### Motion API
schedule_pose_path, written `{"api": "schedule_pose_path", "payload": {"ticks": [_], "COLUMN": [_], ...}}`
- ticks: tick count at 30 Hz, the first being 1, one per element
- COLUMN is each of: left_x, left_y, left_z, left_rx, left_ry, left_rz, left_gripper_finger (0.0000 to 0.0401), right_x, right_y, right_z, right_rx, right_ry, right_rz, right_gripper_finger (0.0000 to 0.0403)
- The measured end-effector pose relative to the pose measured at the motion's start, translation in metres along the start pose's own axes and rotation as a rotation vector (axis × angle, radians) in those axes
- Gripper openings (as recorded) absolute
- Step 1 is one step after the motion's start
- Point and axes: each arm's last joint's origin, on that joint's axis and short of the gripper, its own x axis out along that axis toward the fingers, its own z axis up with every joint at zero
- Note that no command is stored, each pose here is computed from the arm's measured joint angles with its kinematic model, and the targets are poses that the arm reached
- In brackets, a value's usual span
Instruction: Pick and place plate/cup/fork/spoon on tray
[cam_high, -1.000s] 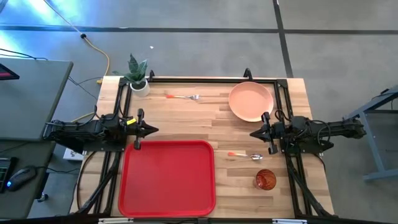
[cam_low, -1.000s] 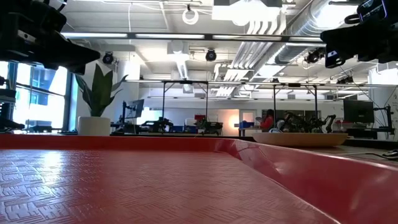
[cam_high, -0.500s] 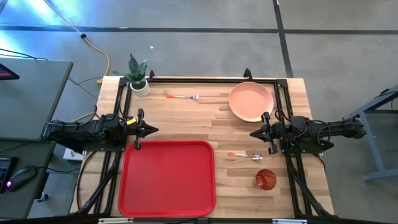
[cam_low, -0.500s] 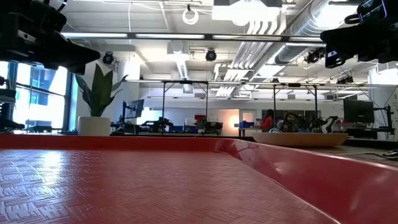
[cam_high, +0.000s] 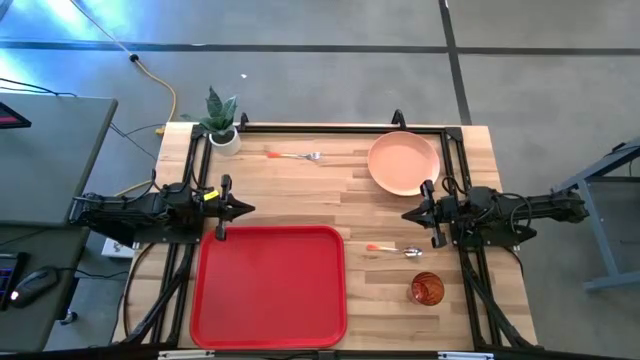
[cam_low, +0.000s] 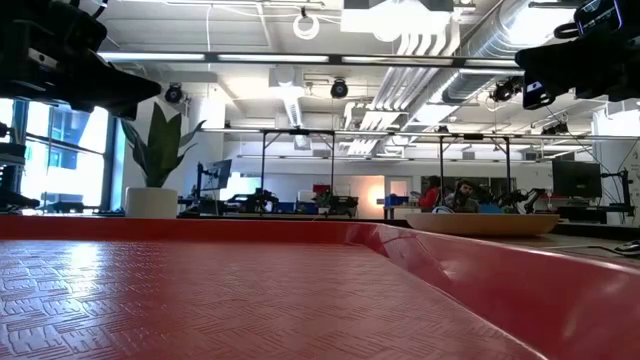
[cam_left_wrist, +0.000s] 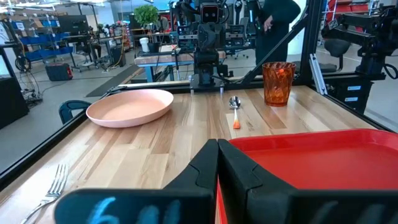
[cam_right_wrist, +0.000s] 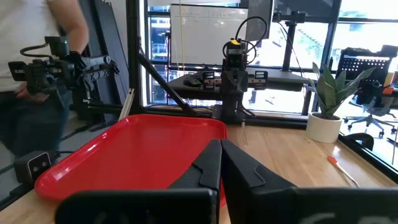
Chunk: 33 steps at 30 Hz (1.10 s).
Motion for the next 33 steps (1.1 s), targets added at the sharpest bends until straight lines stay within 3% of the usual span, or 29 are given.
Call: {"api": "schedule_pose_path", "payload": {"ticks": [26, 33], "left_x": [0.0000, 0.0000], "left_y": [0.0000, 0.0002], "left_z": [0.0001, 0.0008], "left_rx": [0.000, -0.031], "left_ry": [0.000, -0.009], "left_rz": [0.000, 0.004], "left_gripper_finger": [0.0000, 0.0000], "right_x": [0.0000, -0.0003], "right_y": [-0.0001, -0.0044], "right_z": [0.0001, -0.0007], "right_rx": [-0.003, -0.033], "right_ry": [0.000, 0.016], "right_rz": [-0.004, -0.150], "right_gripper_finger": [0.0000, 0.0000]}}
